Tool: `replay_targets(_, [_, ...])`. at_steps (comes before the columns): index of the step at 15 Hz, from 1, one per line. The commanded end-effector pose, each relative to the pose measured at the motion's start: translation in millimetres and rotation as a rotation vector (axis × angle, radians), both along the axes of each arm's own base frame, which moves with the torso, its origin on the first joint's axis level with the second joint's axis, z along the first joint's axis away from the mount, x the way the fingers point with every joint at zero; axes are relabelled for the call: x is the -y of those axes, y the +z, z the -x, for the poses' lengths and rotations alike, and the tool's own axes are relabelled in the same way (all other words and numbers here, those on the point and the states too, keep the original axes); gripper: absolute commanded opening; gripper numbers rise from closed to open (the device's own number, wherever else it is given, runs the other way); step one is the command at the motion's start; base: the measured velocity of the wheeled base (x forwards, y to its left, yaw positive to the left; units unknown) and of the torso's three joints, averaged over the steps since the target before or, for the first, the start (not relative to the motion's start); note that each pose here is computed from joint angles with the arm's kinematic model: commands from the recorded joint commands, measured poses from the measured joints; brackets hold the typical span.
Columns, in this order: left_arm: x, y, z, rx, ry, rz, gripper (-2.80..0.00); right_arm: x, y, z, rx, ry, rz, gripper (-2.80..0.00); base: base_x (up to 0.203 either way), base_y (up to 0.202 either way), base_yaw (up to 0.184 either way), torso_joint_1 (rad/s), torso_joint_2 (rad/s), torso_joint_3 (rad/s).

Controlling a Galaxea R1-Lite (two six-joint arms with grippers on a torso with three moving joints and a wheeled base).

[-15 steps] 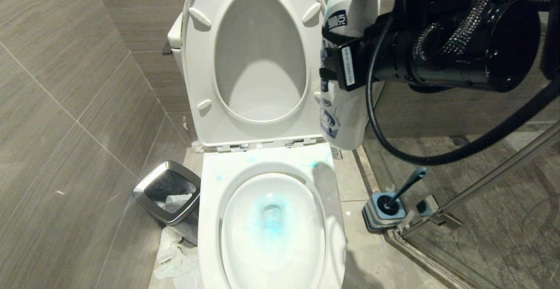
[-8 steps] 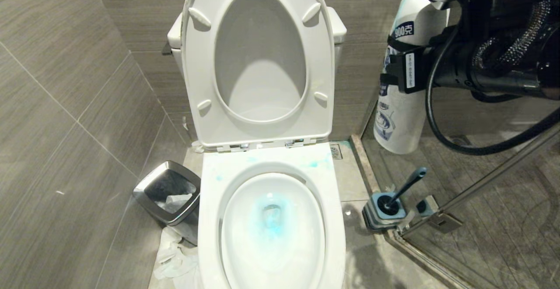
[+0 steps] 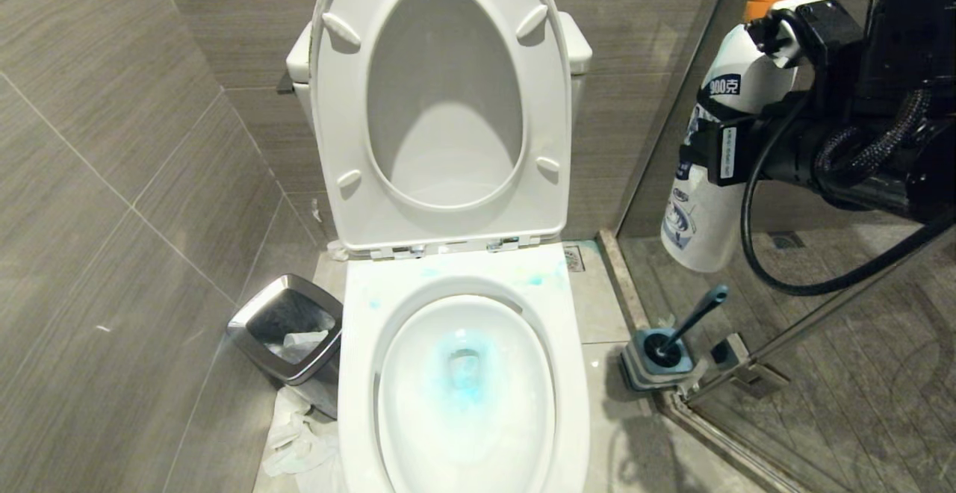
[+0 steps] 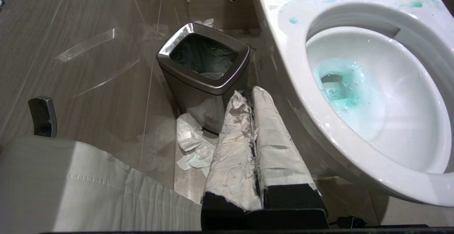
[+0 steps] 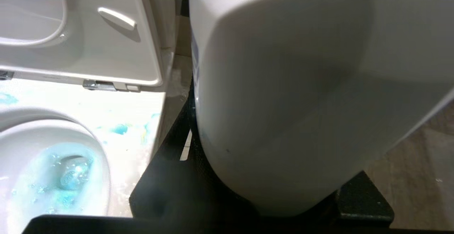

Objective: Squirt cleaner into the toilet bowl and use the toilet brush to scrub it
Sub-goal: Place the cleaning agent on the floor

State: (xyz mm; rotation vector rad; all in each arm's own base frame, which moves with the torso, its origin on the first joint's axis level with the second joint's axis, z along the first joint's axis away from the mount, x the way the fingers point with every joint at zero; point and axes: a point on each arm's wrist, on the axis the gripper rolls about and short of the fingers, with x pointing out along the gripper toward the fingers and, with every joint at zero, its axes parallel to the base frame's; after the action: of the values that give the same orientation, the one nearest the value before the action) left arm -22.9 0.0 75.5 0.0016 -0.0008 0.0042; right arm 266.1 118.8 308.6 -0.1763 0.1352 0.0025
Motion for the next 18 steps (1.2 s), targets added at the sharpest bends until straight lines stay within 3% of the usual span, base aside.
replay_targets(1, [0, 0, 0, -0.001, -0.001, 0.000, -2.80, 17, -16, -10, 0.013, 0.030, -0.009, -2.80, 0.000, 0.000, 0.000, 0.000, 0.00, 0.000])
replay_targets(12, [0, 0, 0, -0.001, 0.002, 0.000, -2.80, 31, -88, -80, 0.285, 0.110, -0.030, -2.80, 0.000, 0.000, 0.000, 0.000, 0.00, 0.000])
replay_targets(18, [0, 0, 0, -0.001, -0.001, 0.000, -2.80, 30, -101, -84, 0.260, 0.131, -0.004, -2.80, 0.000, 0.000, 0.000, 0.000, 0.00, 0.000])
